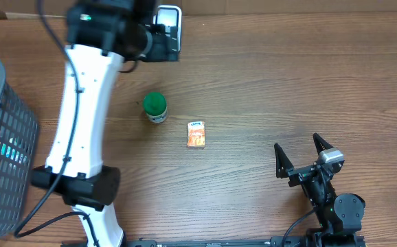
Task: Scan the item barcode
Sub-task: 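Swing the orange pack past the scanner and place it on the table, then reach the left gripper into the basket and grasp the light-blue packet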
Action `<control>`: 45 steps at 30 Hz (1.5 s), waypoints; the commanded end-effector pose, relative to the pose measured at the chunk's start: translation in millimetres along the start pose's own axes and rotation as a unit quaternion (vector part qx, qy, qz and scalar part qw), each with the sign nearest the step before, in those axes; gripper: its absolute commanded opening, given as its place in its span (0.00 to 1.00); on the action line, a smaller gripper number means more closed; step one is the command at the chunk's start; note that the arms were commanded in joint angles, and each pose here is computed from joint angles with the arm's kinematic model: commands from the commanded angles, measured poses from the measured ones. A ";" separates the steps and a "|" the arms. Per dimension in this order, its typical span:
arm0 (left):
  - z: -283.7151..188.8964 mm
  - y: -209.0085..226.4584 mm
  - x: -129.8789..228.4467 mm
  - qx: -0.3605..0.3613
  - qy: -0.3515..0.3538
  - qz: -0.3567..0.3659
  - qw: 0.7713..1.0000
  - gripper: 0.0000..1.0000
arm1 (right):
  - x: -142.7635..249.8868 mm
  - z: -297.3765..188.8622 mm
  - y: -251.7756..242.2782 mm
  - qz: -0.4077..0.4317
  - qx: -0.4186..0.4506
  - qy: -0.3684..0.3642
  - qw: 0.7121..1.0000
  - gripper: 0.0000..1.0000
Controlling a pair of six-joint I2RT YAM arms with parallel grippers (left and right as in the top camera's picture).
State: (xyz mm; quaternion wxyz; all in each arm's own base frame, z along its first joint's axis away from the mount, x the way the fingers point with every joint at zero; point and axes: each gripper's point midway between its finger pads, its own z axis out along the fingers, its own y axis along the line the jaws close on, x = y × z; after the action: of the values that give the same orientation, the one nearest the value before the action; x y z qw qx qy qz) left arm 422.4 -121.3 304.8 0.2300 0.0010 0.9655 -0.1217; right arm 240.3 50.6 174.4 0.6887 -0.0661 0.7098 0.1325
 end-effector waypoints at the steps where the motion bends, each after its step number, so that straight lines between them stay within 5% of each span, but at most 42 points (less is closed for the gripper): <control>1: -41.1 27.8 -18.2 0.031 -0.043 -0.022 0.998 0.94 | 2.0 0.4 0.1 0.000 0.000 -0.001 1.000 1.00; 11: -90.0 107.0 -29.7 0.012 -0.095 -0.106 0.990 0.90 | 2.0 0.4 0.1 0.000 0.000 -0.001 1.000 1.00; 26: -157.2 103.6 -13.1 -0.007 -0.160 -0.093 0.983 0.86 | 2.0 0.4 0.1 0.000 0.000 -0.001 1.000 1.00; 34: -221.6 131.4 4.3 -0.127 -0.244 -0.119 0.954 0.88 | 2.0 0.4 0.1 0.000 0.000 -0.001 1.000 1.00; 45: -220.4 151.2 2.4 -0.151 -0.242 -0.139 0.948 0.88 | 2.0 0.4 0.1 0.000 0.000 -0.001 1.000 1.00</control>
State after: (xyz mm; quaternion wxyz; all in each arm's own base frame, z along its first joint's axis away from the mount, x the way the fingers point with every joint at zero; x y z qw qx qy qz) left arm 329.4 69.4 457.6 0.4311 -0.1862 0.8827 -0.0158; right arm 240.3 50.6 174.6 0.6890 -0.0662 0.7095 0.1323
